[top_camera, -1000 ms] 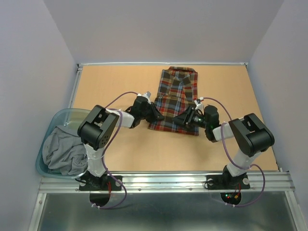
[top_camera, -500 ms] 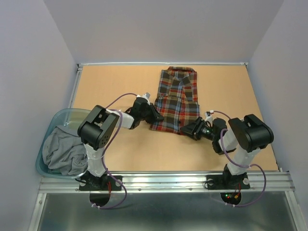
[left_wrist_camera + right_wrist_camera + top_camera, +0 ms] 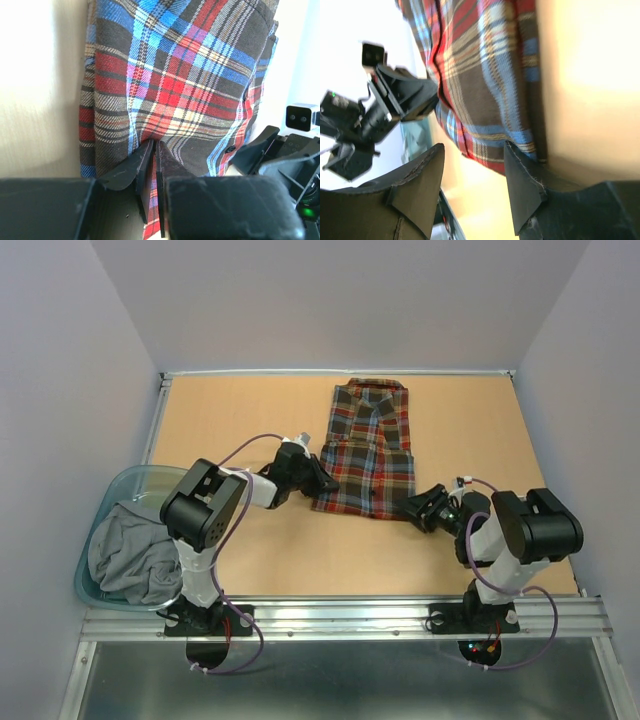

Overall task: Fold and stack the long sleeve shirts
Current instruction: Fold the shirt

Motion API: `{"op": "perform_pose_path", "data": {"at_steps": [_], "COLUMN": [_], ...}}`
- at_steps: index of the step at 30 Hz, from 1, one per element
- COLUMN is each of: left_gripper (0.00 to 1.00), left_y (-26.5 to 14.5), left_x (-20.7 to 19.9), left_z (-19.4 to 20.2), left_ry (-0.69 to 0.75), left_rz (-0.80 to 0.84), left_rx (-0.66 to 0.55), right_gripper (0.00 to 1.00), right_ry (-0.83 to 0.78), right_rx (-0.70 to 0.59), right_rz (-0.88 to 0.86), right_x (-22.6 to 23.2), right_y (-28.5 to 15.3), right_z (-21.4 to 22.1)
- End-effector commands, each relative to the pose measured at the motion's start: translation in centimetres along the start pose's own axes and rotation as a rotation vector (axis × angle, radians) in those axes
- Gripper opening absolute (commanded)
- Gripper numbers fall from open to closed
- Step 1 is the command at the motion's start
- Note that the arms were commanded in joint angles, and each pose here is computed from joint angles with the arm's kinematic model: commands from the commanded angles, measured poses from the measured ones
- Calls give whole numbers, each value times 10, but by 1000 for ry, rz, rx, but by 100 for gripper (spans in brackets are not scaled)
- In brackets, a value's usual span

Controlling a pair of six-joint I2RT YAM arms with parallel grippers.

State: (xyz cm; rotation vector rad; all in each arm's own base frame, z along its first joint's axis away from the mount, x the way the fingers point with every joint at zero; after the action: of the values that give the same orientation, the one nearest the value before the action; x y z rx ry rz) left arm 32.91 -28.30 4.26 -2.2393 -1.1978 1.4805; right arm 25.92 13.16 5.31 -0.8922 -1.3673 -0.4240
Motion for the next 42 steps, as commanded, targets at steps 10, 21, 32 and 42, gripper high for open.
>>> {"op": "perform_pose_path", "data": {"at_steps": [10,21,32,42], "left_gripper": [46,34,24,28], "left_y": [-46,-16,2,-38], "left_x": [-24,-92,-41,-51], "left_z": [-23,34,64,41], "left_ry": [119,284,122,137], "left_rz": [-30,137,130,117], "left_rx": [-84,44,49,-55], "right_gripper": [65,66,66,66], "right_ry": [-146,-278,-309,-341], "right_rx": [5,30,47,57], "right_rz": [-53,-47,46,56], "right_x": [54,92,59,59], "right_y": [5,9,7,4], "right_z": [-24,-35,-30,-29]}}
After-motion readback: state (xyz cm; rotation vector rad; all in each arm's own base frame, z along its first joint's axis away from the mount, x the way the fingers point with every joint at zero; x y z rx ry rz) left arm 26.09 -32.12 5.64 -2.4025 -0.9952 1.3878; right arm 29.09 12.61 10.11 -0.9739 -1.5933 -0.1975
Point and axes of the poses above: each gripper's point midway between its finger pads, its own y axis out along the fingers, its own x axis along the line the jaws close on, z = x × y, the point moved 3 cm from there along -y, back along the fingers, and after that the axes turned 10 degrees about y, right-handed, at the moved point
